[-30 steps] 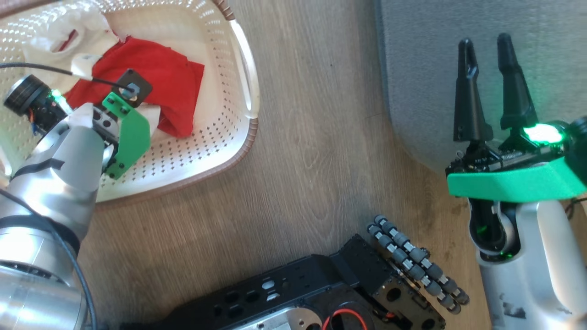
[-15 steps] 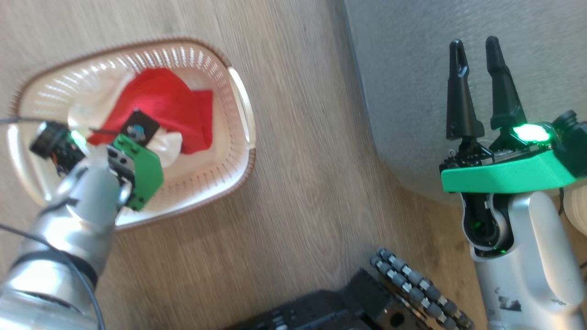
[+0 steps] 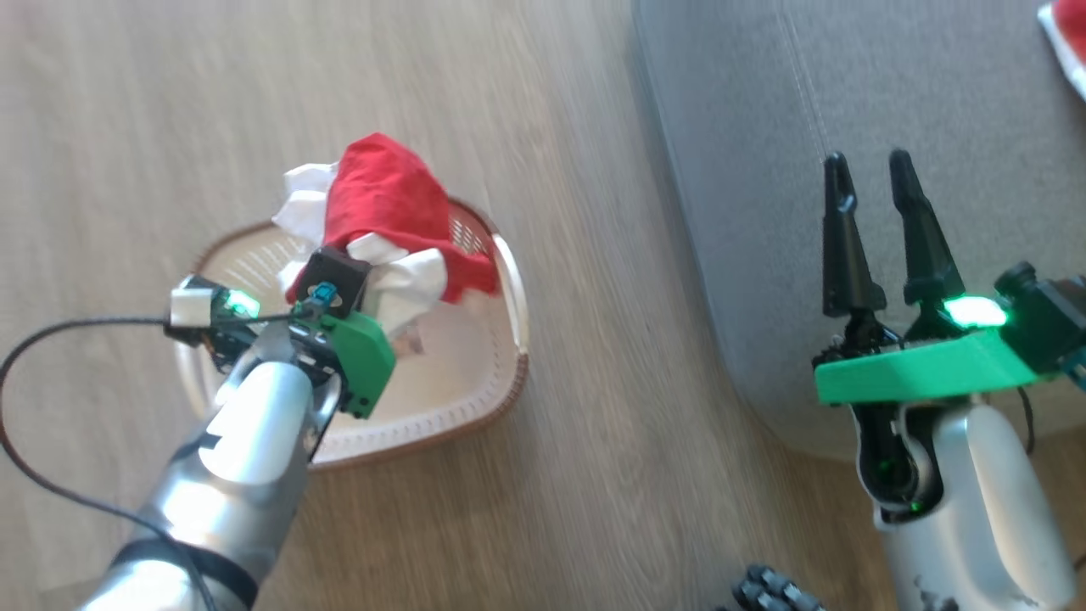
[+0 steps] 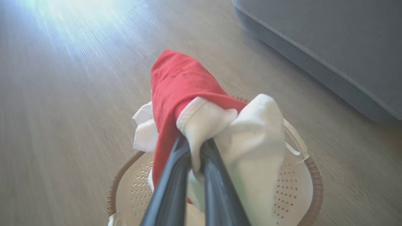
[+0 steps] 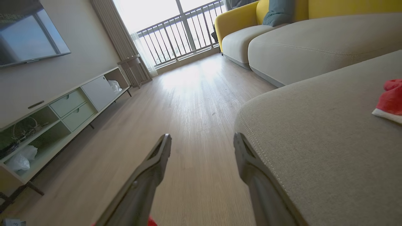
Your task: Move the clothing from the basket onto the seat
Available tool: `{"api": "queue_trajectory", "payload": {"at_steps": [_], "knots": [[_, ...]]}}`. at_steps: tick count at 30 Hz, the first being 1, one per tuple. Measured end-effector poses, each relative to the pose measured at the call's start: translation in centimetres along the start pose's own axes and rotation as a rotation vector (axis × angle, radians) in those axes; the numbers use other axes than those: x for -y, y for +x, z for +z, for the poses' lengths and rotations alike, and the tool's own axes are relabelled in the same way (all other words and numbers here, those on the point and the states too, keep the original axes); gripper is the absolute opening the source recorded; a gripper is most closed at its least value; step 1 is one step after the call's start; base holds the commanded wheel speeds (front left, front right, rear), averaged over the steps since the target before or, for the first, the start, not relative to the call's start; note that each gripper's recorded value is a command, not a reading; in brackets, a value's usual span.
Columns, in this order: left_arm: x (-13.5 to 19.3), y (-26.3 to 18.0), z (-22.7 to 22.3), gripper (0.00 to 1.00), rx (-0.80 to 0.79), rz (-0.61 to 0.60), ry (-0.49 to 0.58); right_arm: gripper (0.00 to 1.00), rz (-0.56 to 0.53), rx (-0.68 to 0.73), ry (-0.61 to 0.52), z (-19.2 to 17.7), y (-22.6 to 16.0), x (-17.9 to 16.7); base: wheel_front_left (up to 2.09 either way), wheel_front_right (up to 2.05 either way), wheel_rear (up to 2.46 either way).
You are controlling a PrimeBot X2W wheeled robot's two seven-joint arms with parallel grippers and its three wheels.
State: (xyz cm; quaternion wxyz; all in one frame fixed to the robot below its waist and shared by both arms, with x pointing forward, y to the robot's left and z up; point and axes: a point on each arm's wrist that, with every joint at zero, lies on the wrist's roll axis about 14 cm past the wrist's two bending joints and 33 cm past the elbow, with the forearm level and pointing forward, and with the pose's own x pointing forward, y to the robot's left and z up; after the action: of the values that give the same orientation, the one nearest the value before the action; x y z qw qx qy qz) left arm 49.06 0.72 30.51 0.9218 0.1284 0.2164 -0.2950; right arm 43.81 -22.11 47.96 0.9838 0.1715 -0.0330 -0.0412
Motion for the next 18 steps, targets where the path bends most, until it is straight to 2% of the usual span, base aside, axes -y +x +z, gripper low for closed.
{"api": "queue_trajectory", "payload": {"at_steps": [6, 14, 18], "knots": [[-1.7, -3.2, 6.6, 0.00, 0.198, 0.092, -0.018, 1.00, 0.010, 0.000, 0.033, 0.5, -1.9, -0.8, 0.00, 0.00, 0.00], [-3.5, -8.6, 14.6, 0.00, 0.462, 0.202, -0.040, 1.00, 0.080, 0.062, 0.057, 2.9, -2.4, -3.3, 0.00, 0.00, 0.00], [-4.2, -11.8, 19.1, 0.00, 0.619, 0.247, -0.036, 1.00, 0.094, 0.059, 0.066, 3.0, -3.3, -3.9, 0.00, 0.00, 0.00]]}}
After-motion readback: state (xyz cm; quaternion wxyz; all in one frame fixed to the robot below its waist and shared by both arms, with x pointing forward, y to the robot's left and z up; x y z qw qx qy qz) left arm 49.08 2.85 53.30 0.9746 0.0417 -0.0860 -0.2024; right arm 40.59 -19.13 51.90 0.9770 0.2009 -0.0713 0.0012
